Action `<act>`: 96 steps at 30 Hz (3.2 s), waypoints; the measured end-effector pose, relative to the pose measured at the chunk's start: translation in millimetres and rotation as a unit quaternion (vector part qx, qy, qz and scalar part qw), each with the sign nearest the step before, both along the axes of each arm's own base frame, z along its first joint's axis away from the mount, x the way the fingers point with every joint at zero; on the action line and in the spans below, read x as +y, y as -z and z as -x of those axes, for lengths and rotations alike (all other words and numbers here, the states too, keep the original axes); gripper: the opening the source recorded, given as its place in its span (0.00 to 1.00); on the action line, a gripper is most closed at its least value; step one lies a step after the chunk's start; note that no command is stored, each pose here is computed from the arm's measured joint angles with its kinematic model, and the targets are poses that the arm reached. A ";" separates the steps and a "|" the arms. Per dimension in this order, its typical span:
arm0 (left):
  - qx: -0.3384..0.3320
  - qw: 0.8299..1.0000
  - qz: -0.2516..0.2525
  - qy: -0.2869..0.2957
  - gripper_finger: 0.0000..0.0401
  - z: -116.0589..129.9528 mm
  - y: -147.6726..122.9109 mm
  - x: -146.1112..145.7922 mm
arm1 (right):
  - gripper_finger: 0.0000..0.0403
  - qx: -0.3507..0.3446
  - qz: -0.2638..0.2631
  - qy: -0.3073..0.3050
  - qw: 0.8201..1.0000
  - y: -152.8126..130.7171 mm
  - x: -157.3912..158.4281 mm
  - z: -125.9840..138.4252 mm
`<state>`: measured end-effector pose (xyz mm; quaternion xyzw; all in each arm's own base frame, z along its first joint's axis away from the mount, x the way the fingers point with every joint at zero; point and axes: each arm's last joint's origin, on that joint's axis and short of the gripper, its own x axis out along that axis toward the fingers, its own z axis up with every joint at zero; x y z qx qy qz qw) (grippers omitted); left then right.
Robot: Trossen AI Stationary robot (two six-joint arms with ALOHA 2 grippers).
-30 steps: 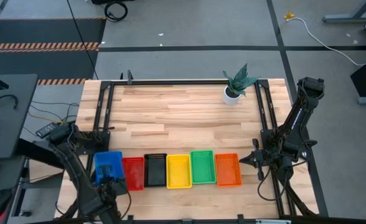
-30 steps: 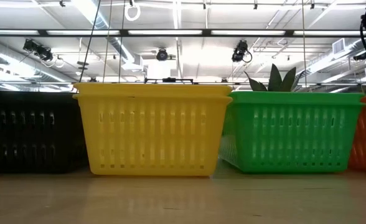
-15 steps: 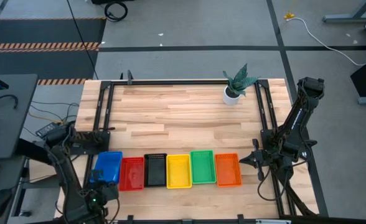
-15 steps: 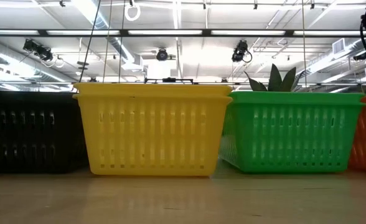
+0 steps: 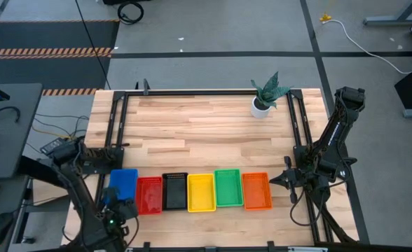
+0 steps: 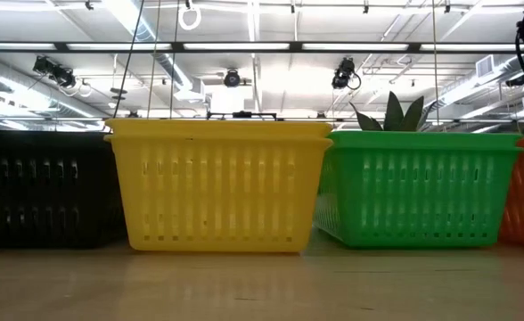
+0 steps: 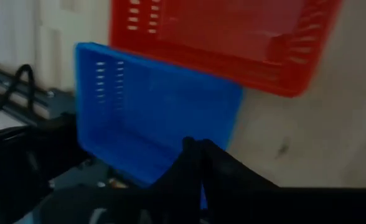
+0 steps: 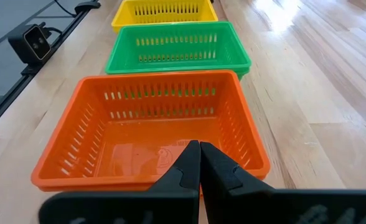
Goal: Stack baskets by color
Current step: Stack the top blue bin on top of the left blue bin, then adjust the colored bins
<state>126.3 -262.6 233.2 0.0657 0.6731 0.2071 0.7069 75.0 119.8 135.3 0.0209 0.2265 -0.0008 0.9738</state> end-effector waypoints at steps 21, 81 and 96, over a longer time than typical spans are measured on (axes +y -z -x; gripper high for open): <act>0.000 0.966 -0.065 -0.252 0.01 -18.8 36.0 64.6 | 0.02 0.000 0.008 -0.004 1.000 -0.1 0.0 0.0; -0.195 0.969 0.046 -0.147 0.00 -68.0 -11.0 92.4 | 0.01 0.207 -0.076 0.122 0.968 -17.4 -14.2 -1.5; -0.312 0.943 0.072 -0.095 0.00 -153.1 39.3 187.4 | 0.01 0.172 -0.104 0.067 0.977 5.8 -6.5 -23.0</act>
